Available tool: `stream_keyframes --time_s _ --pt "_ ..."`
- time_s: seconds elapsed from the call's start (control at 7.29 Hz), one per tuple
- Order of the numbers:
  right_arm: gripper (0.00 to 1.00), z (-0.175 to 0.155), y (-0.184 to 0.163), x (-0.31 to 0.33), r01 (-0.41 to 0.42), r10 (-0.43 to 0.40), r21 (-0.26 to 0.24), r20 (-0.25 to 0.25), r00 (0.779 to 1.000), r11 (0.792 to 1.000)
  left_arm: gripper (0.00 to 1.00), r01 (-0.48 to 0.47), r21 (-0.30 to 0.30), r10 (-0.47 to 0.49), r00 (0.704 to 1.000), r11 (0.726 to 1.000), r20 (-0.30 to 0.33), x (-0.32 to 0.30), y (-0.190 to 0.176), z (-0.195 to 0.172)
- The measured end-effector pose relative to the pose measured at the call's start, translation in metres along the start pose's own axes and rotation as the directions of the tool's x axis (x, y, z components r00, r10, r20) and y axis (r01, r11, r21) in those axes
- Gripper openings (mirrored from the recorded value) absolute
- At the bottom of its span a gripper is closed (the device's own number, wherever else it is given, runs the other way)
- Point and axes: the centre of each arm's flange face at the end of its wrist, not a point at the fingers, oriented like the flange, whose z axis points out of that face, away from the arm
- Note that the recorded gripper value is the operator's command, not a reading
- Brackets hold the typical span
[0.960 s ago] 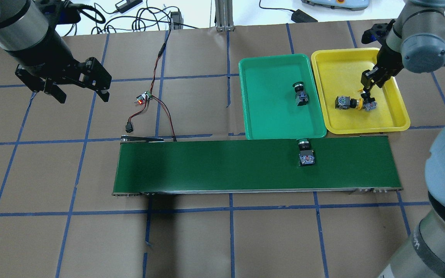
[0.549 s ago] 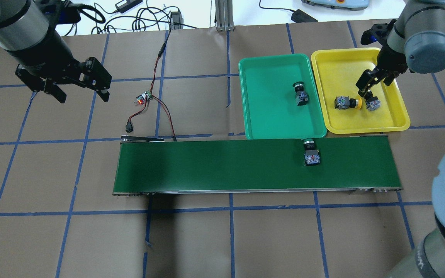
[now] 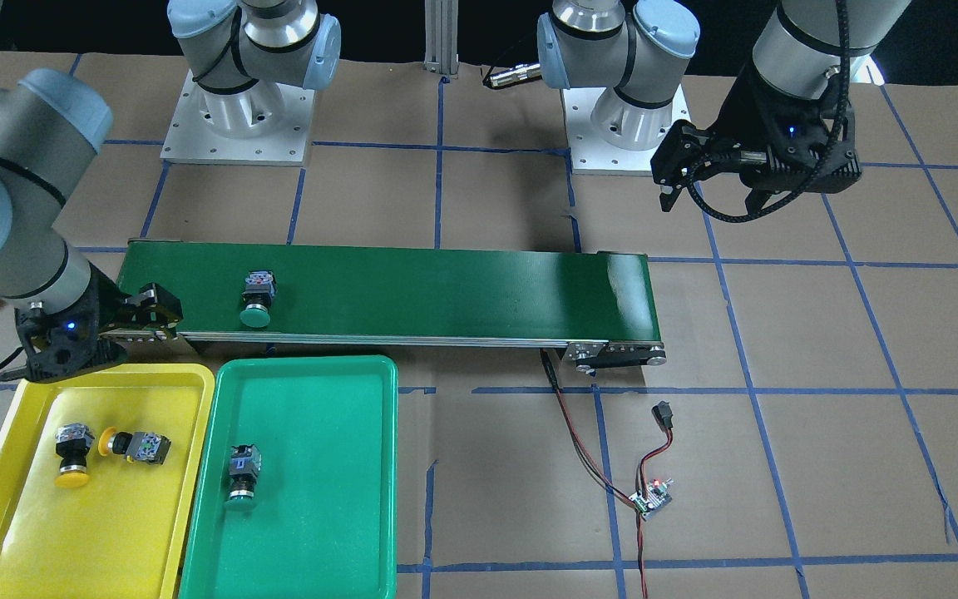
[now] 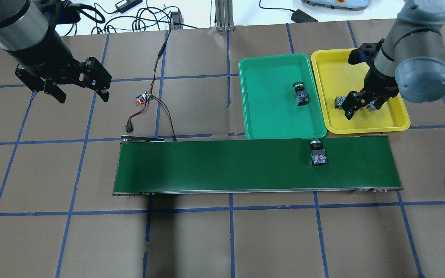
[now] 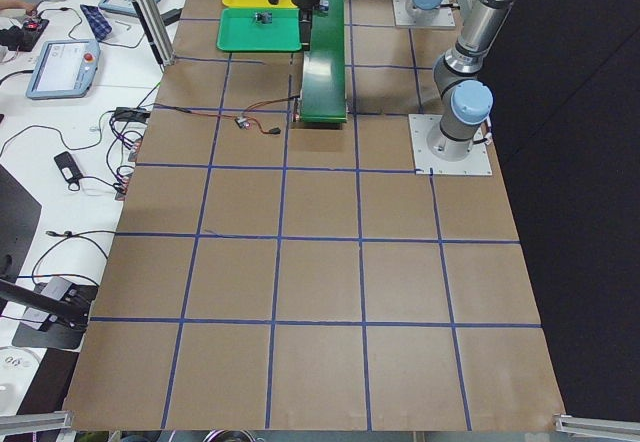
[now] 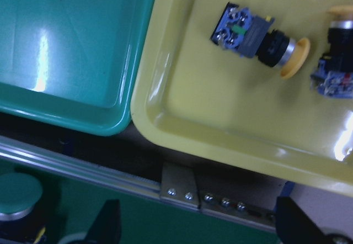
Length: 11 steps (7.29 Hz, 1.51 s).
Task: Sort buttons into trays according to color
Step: 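Move the right gripper to the belt end and grasp the green button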
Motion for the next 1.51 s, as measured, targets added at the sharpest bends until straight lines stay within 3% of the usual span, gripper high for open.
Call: stream_keyframes --time_s 0.41,0.96,1.51 --pt "0.99 0.012 0.045 -0.050 -0.097 0.097 0.010 0.023 0.995 0.995 1.00 0.000 0.000 0.000 1.000 1.000 0.000 0.000 0.000 0.000" --pt "0.96 0.035 0.061 -0.083 -0.172 0.171 0.018 0.021 0.985 0.985 1.00 0.000 0.000 0.000 1.000 1.000 0.000 0.000 0.000 0.000" --pt "0.22 0.053 0.070 -0.089 -0.182 0.182 0.007 0.021 0.983 0.983 1.00 0.000 0.000 0.000 1.000 1.000 0.000 0.000 0.000 0.000"
